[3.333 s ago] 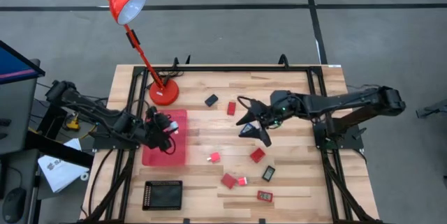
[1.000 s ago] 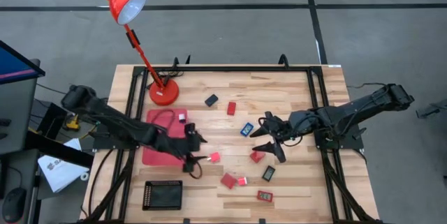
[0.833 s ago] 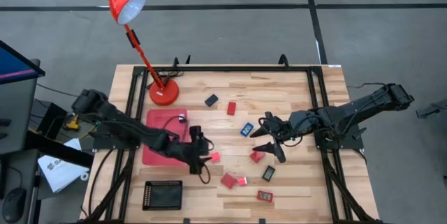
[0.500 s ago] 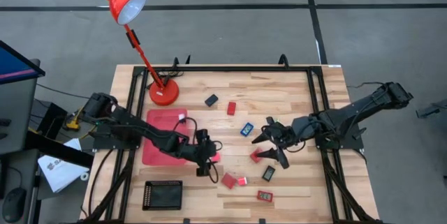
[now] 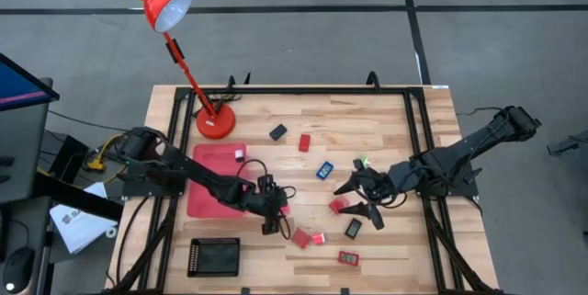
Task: Pick & Place Office items
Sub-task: Put the left pink charger adapter into the red bin
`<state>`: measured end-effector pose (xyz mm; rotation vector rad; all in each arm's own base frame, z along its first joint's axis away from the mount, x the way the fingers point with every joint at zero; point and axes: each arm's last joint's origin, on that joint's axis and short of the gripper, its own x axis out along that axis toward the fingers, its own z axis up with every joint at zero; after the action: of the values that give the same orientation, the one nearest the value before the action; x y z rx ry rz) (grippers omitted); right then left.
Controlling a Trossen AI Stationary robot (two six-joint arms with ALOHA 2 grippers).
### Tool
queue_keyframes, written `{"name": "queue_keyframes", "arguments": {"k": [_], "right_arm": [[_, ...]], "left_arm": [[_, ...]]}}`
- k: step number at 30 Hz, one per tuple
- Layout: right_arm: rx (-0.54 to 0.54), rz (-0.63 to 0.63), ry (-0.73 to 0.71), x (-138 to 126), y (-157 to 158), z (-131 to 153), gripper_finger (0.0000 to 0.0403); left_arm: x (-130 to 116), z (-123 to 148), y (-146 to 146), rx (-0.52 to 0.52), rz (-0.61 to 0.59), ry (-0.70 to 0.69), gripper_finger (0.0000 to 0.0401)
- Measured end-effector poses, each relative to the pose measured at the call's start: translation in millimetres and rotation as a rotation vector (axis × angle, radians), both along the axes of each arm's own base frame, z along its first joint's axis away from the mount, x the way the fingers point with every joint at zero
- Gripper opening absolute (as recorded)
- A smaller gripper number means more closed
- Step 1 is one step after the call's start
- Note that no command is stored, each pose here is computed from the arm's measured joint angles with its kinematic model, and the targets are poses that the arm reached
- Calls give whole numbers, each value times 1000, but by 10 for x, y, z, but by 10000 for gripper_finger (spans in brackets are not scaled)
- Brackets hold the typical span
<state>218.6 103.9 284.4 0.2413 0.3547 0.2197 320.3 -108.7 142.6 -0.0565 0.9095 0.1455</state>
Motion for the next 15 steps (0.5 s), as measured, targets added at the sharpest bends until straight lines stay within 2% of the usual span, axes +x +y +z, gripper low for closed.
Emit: {"name": "queue_keyframes", "arguments": {"k": [8, 15], "right_arm": [[3, 0, -5, 1, 0, 6, 240], [2, 0, -2, 0, 0, 3, 240]], "left_arm": [[53, -63, 67, 14, 38, -8, 300], [72, -96, 79, -33, 45, 2, 237]]}}
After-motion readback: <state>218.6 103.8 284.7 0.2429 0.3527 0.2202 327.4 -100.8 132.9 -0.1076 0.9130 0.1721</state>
